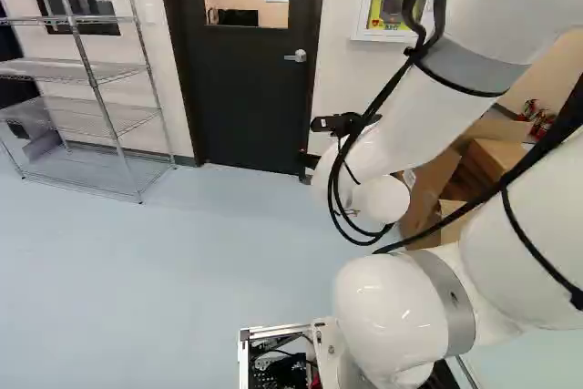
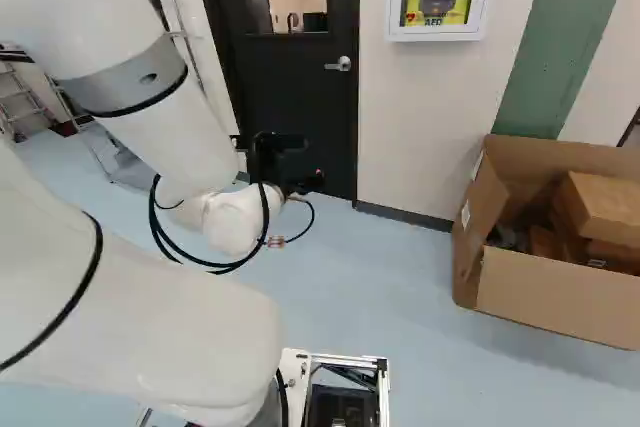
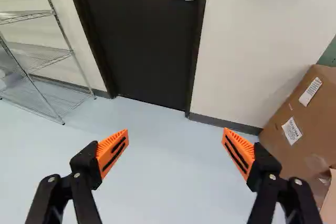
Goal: Open the door and move inside
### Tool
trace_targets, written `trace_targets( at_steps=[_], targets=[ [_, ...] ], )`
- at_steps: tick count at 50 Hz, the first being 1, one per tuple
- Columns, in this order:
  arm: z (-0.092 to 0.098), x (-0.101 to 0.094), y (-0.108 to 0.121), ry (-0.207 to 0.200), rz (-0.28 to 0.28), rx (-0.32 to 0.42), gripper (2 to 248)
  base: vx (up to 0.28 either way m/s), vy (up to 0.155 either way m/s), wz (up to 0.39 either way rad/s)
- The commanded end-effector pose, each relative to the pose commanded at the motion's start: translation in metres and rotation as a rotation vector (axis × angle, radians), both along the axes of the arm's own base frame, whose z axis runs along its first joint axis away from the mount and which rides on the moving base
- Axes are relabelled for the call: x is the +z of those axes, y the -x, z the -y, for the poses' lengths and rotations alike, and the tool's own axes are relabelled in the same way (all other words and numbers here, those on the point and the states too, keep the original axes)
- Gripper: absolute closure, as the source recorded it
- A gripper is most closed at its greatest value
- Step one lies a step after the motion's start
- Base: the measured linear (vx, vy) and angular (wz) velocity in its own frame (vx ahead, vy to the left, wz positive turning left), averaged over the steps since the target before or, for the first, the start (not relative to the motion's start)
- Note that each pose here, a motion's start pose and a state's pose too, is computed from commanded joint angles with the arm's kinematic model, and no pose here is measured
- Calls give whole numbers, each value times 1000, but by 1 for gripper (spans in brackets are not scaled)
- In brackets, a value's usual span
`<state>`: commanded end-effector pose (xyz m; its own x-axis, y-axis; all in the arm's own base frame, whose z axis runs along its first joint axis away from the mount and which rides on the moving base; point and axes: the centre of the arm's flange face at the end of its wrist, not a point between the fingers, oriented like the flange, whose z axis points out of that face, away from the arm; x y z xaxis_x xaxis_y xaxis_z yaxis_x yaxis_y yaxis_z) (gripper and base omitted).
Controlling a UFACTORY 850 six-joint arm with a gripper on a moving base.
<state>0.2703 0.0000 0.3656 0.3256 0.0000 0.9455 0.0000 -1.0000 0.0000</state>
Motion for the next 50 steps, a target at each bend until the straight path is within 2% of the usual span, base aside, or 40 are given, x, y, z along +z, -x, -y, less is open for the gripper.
trace_targets(
  at_steps=[50],
  targets=[
    [0, 0, 0, 0, 0, 0, 3, 169, 118, -29]
  ],
)
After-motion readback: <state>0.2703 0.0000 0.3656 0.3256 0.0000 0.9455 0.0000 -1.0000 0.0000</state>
